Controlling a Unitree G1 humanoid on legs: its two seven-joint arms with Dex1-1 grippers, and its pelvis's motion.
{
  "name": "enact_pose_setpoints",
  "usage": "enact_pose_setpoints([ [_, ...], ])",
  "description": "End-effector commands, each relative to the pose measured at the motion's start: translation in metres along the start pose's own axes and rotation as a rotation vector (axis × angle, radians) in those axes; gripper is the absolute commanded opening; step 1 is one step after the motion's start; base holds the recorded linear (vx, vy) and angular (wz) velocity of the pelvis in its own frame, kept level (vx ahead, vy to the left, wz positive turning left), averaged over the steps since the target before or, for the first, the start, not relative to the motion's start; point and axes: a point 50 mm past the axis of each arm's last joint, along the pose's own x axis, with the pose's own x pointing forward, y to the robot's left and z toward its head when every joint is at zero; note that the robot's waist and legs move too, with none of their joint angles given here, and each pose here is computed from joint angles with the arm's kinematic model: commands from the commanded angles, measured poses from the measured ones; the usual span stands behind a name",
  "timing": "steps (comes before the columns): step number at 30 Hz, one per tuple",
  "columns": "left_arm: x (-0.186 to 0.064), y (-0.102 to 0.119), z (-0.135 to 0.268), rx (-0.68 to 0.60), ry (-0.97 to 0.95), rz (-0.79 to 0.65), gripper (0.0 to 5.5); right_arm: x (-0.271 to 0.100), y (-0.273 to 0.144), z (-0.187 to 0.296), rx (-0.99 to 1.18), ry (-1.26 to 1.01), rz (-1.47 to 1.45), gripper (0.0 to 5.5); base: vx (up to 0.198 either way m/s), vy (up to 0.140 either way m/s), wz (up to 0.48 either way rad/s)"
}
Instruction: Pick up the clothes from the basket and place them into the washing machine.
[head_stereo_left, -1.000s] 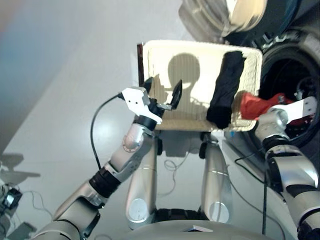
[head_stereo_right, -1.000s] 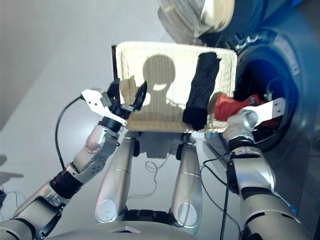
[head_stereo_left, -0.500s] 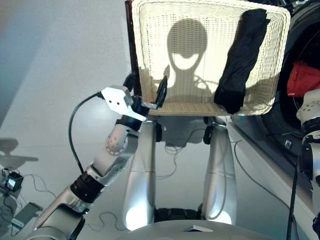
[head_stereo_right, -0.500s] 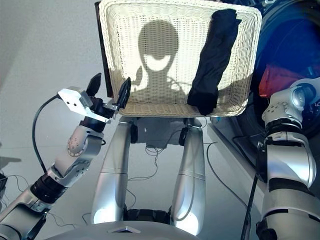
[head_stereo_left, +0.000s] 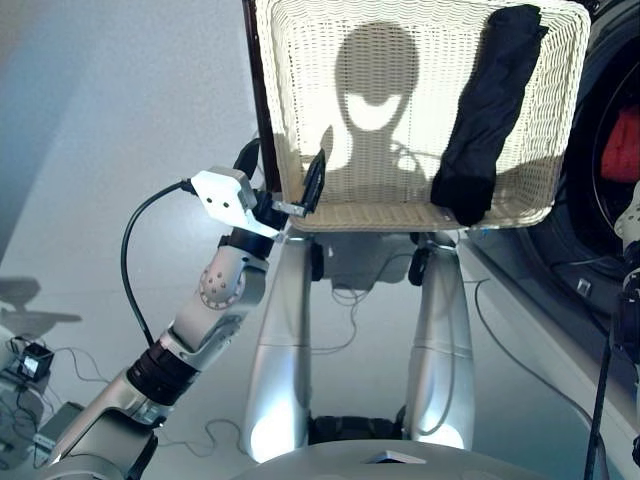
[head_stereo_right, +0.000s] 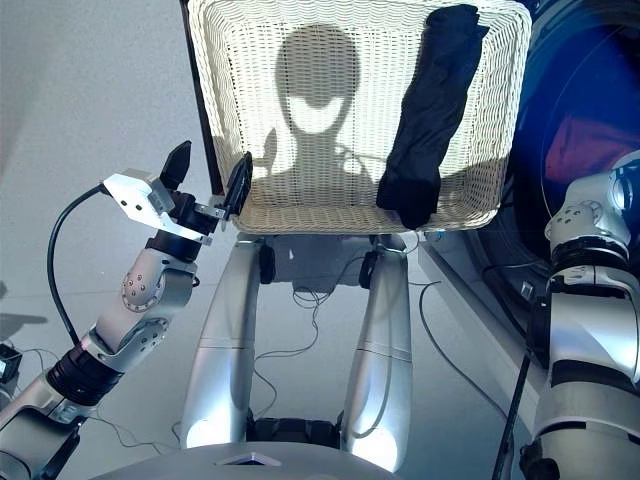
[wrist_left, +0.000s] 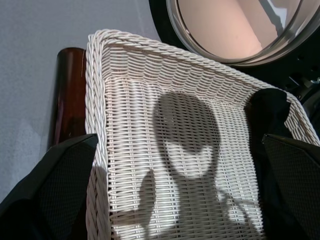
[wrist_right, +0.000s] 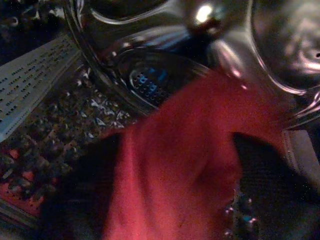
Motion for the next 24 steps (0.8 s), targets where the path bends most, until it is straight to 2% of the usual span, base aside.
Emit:
enact_pose_setpoints([
  [1,0.000,-0.025,0.026,-0.078,-0.163,-0.095,5.50,0.019,-0.020,0.041,0.012,-0.155,-0.034,5.50,0.000,0.000,0.000],
  [6,0.001,-0.027,0.027,-0.109,-0.177,-0.086,5.50,-0.007,-0.003,0.004,0.012,-0.103,0.096,5.50,0.000,0.000,0.000],
  [14,0.001,-0.024,0.027,-0.133,-0.186,-0.047,5.50,-0.073,0.022,-0.043,0.054,-0.039,0.331,5.50,0.000,0.000,0.000],
  [15,0.000,-0.023,0.027,-0.138,-0.189,-0.032,5.50,-0.097,0.030,-0.053,0.043,-0.018,0.445,5.50,0.000,0.000,0.000],
  [18,-0.001,-0.021,0.028,-0.131,-0.193,-0.030,5.50,-0.133,0.037,-0.064,-0.048,-0.018,0.664,5.50,0.000,0.000,0.000],
  [24,-0.006,-0.015,0.030,-0.104,-0.198,-0.025,5.50,-0.173,0.040,-0.068,-0.201,-0.072,0.954,5.50,0.000,0.000,0.000],
])
